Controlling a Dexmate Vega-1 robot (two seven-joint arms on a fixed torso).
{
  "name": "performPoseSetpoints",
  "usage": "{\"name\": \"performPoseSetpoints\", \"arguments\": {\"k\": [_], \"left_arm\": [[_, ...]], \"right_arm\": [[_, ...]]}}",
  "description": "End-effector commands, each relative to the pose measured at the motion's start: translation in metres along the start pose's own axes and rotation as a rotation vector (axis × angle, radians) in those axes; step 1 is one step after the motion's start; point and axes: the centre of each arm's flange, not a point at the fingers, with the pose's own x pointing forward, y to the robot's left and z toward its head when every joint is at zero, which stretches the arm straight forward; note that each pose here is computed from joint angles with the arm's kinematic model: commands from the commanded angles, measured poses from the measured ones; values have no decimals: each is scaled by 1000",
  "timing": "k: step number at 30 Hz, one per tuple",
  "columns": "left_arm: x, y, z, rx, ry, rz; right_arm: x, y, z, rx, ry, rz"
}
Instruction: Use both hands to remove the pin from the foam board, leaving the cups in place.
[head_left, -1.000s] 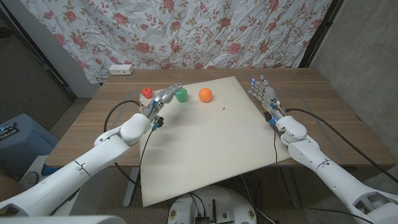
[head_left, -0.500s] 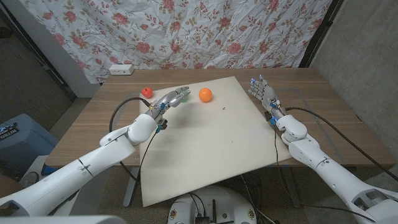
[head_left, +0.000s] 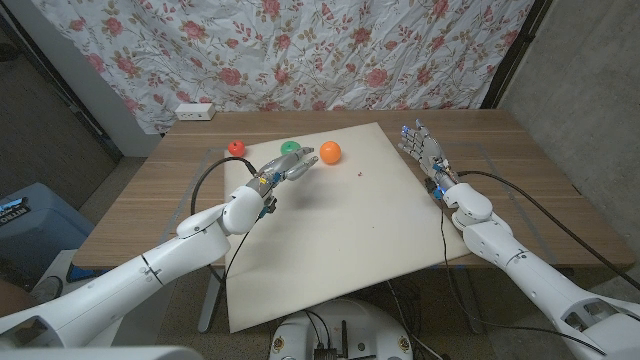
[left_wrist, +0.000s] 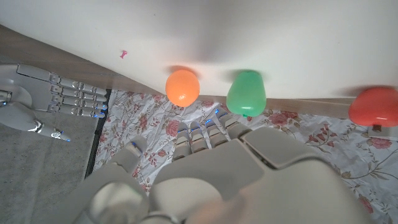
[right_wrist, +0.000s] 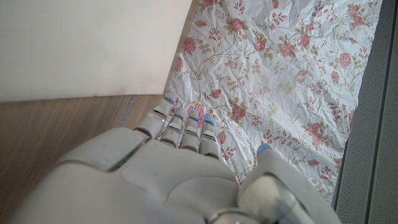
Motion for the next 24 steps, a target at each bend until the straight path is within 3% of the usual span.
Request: {"name": "performPoseSetpoints", "arguments": {"k": [1,11,24], "left_arm": [[4,-22,7,89,-27,9],[9,-40,14,180,-54,-44],[15,-59,18,271,-48,-102]], "right_arm": [[4,-1,-2,2,0,0],[5,-2,-4,6,-1,4],[7,-3,-7,5,3,11]]}}
